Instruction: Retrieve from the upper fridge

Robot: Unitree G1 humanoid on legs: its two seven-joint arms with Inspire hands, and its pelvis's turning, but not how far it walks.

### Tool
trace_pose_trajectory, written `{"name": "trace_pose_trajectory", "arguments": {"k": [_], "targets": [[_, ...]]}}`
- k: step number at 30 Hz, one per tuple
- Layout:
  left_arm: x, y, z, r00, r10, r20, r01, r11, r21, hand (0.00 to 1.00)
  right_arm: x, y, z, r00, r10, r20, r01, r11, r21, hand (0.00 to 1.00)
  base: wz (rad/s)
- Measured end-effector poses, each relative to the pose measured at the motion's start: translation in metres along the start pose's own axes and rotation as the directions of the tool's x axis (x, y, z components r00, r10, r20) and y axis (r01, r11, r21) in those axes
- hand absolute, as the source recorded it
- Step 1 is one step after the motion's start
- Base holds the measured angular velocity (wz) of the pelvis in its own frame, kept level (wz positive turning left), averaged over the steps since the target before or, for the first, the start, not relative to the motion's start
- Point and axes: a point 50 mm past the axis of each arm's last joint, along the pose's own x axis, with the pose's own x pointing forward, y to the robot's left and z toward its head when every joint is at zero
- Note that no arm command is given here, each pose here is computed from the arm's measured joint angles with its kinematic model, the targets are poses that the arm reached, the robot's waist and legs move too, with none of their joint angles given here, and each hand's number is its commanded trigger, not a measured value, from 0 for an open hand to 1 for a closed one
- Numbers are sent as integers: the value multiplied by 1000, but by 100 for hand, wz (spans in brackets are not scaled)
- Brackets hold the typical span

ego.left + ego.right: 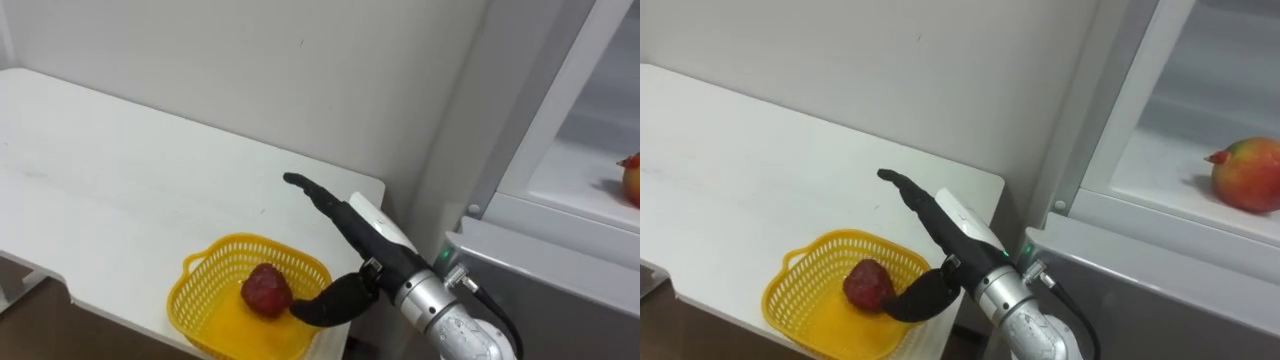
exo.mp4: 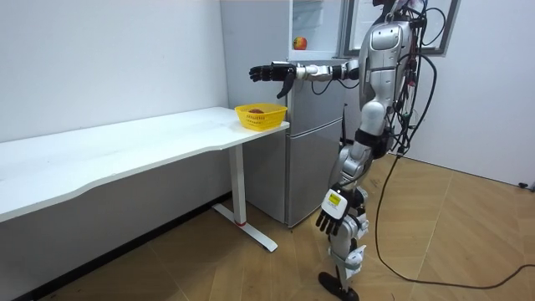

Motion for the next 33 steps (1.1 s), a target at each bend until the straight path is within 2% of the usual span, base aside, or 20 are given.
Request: {"name": "trace_pose_trajectory", "arguments": {"k": [15, 20, 26, 31, 33], "targets": [[0, 0, 1, 1000, 0, 1, 0, 1000, 0, 0, 0, 1, -1, 1000, -1, -8, 1, 1000, 10, 0, 0], [0, -1, 1, 1000, -3, 1, 3, 1000, 4, 0, 1, -1, 3, 1000, -19, 4, 18, 998, 58, 0, 1], [-1, -7, 0, 1000, -1, 1, 1, 999, -35, 0, 1, -34, 52, 962, -180, 205, 160, 981, 110, 0, -6], [-1, -6, -6, 1000, 10, -14, -11, 998, -65, 0, -21, -80, 91, 833, -418, 362, 368, 908, 200, 0, -18], [-2, -8, -10, 1000, 15, -19, -16, 997, -71, 0, -31, -90, 101, 788, -461, 407, 402, 887, 226, 0, -23]]}}
